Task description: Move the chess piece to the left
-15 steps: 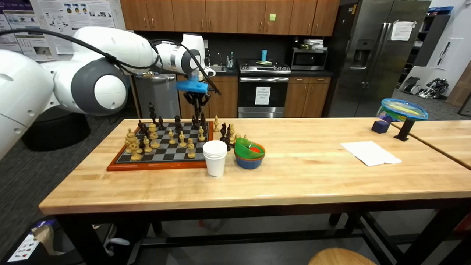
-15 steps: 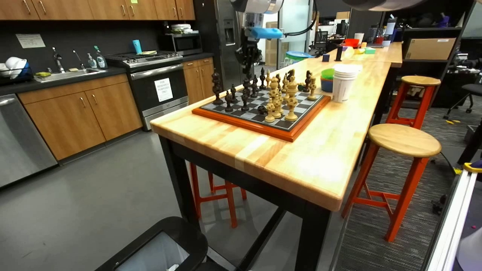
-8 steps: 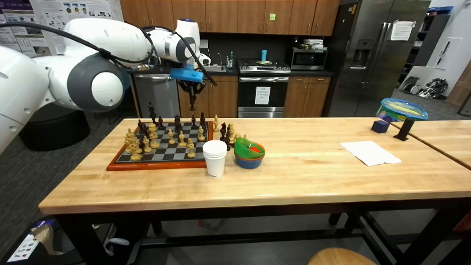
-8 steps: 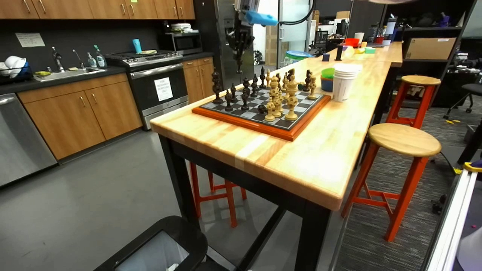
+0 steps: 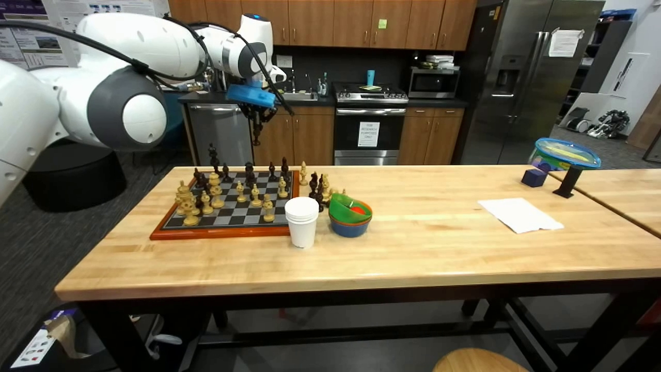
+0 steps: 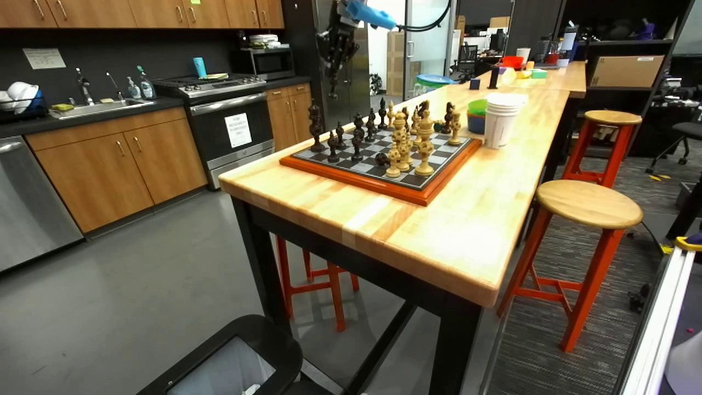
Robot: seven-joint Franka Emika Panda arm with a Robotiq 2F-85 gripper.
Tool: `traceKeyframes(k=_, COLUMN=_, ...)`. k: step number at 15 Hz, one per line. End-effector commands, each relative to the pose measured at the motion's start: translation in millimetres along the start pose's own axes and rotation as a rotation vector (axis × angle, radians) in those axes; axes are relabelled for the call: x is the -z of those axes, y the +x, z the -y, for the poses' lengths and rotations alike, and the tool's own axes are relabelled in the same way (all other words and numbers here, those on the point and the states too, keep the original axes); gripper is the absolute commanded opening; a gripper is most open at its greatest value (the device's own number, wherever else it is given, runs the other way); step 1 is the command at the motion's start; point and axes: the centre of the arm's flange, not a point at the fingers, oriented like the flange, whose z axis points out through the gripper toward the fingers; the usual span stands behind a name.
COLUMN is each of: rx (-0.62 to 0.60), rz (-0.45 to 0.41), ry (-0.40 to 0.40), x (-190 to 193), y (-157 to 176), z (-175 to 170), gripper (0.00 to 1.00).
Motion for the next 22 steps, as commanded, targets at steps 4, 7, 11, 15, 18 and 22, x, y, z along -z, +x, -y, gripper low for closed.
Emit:
traceKeyframes(k=4, rx=0.014, rz=0.076, ry=0.015, x=-1, y=-41, z=14, gripper=0.05)
traceKeyframes(k=7, rx=0.029, rz=0.098, ry=0.021, x=-7, y=-46, z=18, gripper=0.05)
traceKeyframes(k=11, rx=0.055, rz=0.129, ry=0.025, x=-14, y=-52, z=23, gripper=0.05)
traceKeyframes(k=15, rx=0.092, rz=0.158, ry=0.029, x=-25, y=-62, z=27, gripper=0.05)
traceKeyframes(k=18, rx=0.113, rz=0.177, ry=0.031, x=-35, y=-68, z=30, gripper=0.05)
traceKeyframes(k=22, rx=0.149, rz=0.194, ry=0.034, x=-46, y=-73, z=37, gripper=0.05)
